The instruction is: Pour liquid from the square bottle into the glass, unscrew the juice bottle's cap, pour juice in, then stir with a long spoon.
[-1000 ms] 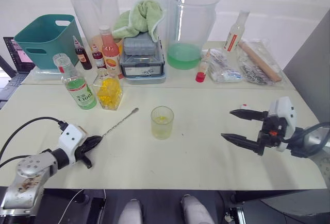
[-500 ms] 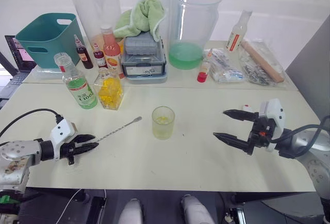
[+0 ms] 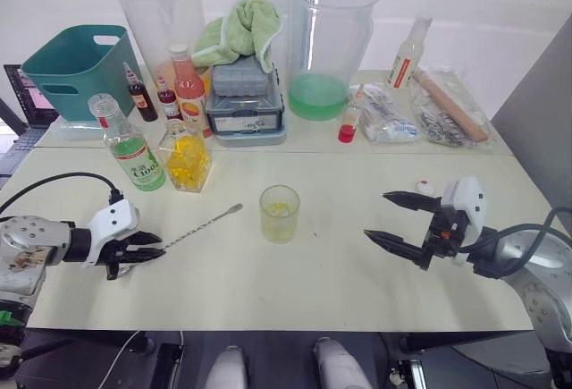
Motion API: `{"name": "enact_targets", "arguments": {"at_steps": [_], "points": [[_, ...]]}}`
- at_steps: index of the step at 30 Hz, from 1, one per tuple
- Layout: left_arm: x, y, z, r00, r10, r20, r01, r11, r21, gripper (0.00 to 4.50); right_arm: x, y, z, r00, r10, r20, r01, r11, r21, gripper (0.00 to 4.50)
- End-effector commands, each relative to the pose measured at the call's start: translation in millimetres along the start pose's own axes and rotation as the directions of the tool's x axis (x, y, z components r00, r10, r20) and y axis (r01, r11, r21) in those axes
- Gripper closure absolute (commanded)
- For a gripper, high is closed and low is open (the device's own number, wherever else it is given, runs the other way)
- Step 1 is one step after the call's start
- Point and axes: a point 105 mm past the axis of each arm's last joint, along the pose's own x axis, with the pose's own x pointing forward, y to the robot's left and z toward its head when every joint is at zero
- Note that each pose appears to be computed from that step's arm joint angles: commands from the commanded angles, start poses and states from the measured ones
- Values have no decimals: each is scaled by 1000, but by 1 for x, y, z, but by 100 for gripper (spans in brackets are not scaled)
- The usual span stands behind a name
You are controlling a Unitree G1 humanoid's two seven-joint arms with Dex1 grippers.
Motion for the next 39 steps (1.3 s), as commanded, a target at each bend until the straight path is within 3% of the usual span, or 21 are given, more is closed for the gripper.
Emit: {"name": "enact_targets", "arguments": {"at_steps": [1, 6, 9, 11, 13, 17, 26, 28, 33, 39], "points": [[10, -17, -27, 990, -83, -116, 77, 995, -57, 448, -1, 0, 11, 1000, -5, 29, 6, 998, -55, 0], [12, -16, -29, 993, -57, -105, 48, 995, -89, 448, 2, 4, 19, 997, 32, 68, -31, 999, -20, 0], [14, -14, -22, 999, -34, -39, 29, 992, -121, 448, 2, 4, 19, 997, 39, 65, -38, 999, -19, 0], [9, 4, -9, 996, 80, 51, -70, 983, -169, 448, 2, 4, 28, 992, 49, 119, -52, 998, 27, 0], [3, 15, 1, 979, 151, 137, -114, 964, -242, 448, 1, 4, 39, 981, 59, 187, -79, 992, 97, 0], [-10, 19, 36, 916, 192, 351, -89, 953, -290, 448, 1, 7, 57, 961, 91, 261, -129, 983, 131, 0], [-28, 20, 74, 807, 246, 537, -112, 956, -270, 448, 10, 7, 56, 962, 111, 250, -161, 969, 189, 0], [-28, 19, 79, 802, 243, 546, -113, 959, -261, 448, 13, 7, 56, 962, 111, 248, -164, 964, 208, 0], [-17, 9, 75, 840, 203, 503, -85, 965, -246, 448, 16, 11, 52, 966, 124, 227, -175, 960, 221, 0], [-8, -1, 54, 914, 159, 374, -64, 966, -252, 448, 14, 11, 47, 971, 124, 204, -169, 961, 220, 0]]}}
